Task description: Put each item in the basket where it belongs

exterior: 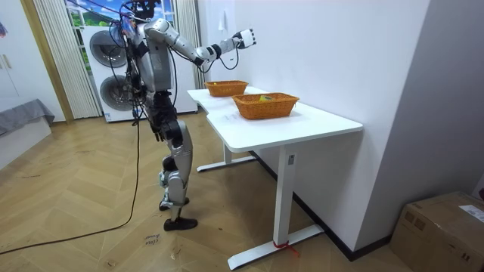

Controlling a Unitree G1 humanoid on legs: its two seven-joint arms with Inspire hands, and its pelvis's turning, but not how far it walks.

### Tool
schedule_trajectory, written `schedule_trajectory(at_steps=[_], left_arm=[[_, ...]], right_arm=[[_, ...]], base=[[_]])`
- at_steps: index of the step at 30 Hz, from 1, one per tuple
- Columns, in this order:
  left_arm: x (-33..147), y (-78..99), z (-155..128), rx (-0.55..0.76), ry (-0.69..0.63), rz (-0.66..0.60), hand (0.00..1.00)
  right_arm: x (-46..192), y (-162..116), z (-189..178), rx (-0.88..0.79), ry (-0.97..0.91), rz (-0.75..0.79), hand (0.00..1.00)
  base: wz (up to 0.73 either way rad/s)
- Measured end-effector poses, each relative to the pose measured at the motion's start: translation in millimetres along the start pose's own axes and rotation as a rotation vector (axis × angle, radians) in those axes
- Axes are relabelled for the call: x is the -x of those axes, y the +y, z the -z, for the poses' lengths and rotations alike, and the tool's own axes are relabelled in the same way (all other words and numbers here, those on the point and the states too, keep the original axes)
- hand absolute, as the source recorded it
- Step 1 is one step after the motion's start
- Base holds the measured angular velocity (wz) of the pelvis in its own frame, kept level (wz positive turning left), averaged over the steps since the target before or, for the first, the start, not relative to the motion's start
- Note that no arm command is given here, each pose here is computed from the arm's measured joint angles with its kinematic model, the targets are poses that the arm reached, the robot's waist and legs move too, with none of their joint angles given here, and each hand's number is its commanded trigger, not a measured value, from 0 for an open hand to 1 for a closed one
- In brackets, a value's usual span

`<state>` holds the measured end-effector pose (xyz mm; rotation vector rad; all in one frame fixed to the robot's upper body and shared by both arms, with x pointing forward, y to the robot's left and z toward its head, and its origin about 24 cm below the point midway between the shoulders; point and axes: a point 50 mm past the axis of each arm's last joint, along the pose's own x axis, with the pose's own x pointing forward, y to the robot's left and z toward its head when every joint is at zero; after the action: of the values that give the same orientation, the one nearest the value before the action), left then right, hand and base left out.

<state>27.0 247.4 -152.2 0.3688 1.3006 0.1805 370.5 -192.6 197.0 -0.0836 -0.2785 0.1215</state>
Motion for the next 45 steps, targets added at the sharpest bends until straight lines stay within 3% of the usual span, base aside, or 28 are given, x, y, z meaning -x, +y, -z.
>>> schedule_trajectory(at_steps=[10, 14, 20, 35, 45], left_arm=[[-1.4, 3.7, -7, 0.0, -0.018, -0.03, 0.0], [-1.8, 3.0, -9, 0.06, -0.023, -0.023, 0.0], [-2.6, 5.0, -10, 0.098, -0.029, -0.03, 0.0], [-2.2, 2.1, -14, 0.105, -0.058, -0.061, 0.0], [-1.6, 1.8, -8, 0.112, -0.055, -0.061, 0.0]], right_arm=[[8, -29, -13, -0.041, -0.05, 0.125, 0.0], [11, -39, -19, -0.085, -0.079, 0.191, 0.0], [31, -62, -17, -0.216, -0.107, 0.307, 0.0], [78, -77, 10, -0.236, -0.041, 0.474, 0.0], [127, -110, 18, -0.201, -0.034, 0.709, 0.0]], base=[[-0.13], [-0.22], [-0.12], [-0.2], [-0.09]])
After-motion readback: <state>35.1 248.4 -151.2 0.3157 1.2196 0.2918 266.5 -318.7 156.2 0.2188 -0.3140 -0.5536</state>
